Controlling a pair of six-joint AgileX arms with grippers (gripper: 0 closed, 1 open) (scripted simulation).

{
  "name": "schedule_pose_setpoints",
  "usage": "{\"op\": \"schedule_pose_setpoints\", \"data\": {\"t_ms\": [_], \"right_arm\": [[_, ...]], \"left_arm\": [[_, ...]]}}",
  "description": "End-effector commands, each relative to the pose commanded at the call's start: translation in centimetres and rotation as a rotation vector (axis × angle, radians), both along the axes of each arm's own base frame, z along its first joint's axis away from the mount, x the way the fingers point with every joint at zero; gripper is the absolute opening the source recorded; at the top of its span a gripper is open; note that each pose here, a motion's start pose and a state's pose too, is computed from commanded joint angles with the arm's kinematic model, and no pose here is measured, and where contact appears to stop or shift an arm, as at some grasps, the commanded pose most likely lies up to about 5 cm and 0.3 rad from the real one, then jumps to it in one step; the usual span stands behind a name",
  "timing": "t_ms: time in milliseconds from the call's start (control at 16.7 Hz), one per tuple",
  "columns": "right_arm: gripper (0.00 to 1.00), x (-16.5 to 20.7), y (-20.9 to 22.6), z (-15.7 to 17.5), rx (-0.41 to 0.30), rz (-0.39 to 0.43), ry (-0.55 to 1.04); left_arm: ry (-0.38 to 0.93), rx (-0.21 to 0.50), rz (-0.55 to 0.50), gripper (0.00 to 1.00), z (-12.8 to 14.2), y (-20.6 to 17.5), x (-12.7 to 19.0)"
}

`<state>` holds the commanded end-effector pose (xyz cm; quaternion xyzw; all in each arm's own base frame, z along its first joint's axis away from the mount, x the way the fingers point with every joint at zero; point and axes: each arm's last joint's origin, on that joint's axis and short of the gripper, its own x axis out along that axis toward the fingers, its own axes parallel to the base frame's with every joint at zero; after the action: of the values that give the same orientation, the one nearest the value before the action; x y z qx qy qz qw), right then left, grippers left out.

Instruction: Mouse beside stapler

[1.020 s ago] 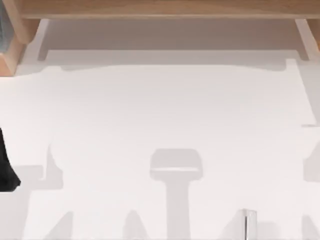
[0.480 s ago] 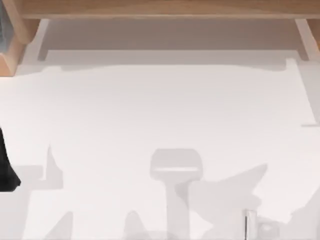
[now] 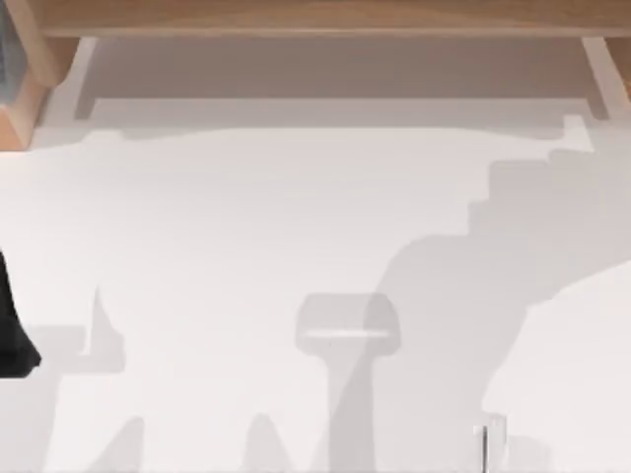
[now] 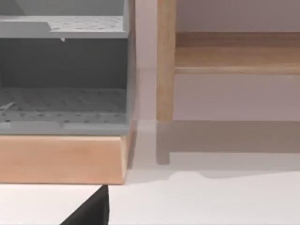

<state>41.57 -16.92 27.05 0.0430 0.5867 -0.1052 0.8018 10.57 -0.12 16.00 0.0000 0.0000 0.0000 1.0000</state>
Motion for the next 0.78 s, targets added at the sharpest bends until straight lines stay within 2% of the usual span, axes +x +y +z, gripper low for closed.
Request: {"op": "schedule_pose_setpoints", "data": {"t_ms": [180,360,480,780], "right_arm": [[1.00,3.6,-1.0,-5.3,0.049,0.049,0.124],[1.00,5.5,-0.9,-8.9,0.080,0.094,0.197],[1.00,6.2,-0.8,-9.9,0.087,0.113,0.207],[1.00,6.4,-0.8,-10.1,0.087,0.120,0.203]], "left_arm": [[0.000,0.000,0.000,1.00,0.0,0.0,0.0],[0.000,0.000,0.000,1.00,0.0,0.0,0.0],[0.000,0.000,0.000,1.00,0.0,0.0,0.0],[0.000,0.000,0.000,1.00,0.0,0.0,0.0]]}}
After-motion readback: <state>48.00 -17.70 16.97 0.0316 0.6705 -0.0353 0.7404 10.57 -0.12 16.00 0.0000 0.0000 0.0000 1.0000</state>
